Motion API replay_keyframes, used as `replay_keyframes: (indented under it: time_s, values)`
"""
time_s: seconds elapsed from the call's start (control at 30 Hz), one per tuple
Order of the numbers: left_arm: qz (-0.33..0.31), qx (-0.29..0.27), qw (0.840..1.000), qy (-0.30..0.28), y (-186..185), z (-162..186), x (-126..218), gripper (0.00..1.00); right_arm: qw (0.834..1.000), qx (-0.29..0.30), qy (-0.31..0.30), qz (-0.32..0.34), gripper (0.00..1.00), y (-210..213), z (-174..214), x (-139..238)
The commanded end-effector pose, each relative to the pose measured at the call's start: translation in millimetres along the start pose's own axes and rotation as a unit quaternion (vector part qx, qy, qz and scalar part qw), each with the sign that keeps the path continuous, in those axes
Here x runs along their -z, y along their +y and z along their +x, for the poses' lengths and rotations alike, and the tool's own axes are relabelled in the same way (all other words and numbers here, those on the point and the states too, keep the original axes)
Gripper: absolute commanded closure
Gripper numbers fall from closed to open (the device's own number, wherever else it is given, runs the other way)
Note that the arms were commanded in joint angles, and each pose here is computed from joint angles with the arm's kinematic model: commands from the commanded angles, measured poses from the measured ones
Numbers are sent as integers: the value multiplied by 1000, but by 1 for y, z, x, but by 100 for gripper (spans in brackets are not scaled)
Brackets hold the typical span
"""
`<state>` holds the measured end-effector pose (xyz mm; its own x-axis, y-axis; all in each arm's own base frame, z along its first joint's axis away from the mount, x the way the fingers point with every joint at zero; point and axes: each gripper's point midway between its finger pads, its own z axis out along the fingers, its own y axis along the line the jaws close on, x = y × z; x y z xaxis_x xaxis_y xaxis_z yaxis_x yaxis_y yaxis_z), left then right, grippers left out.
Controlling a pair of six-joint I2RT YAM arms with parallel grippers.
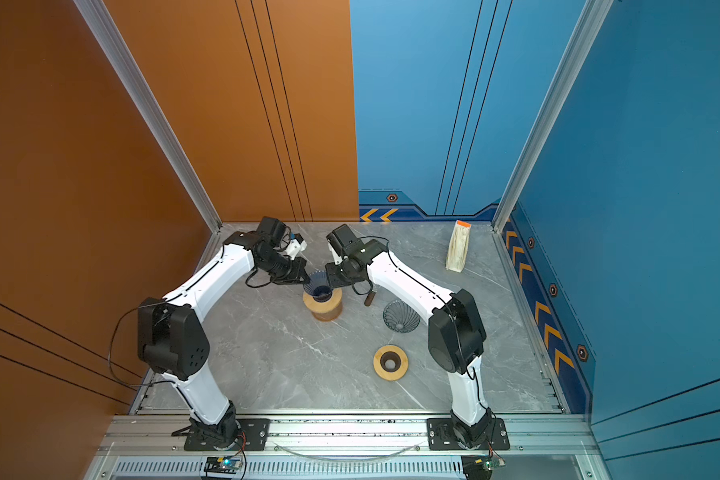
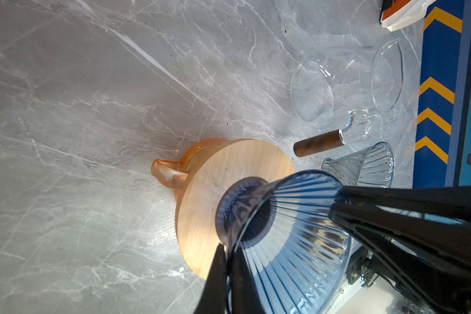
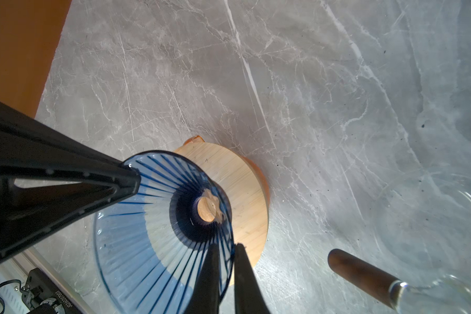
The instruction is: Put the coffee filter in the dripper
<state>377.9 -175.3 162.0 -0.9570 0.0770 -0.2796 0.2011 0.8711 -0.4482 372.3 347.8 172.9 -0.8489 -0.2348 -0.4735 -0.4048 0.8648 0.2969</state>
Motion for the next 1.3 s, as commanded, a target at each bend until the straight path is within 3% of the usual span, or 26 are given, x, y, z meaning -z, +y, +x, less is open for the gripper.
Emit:
replay_keyframes:
  time_s: [0.0,0.23,1.27]
  values:
    - [-4,4,1000,6,4,-3,-10,98,1000,4,11,9,87,-5,3,-2]
    - [-3,5,1000,5,4,0,-8,97,1000,2,19,1,85,-2,5,-7]
    - [-16,12,999,33,17,11,-26,100,999,-6,40,15,100,-8,20,-18]
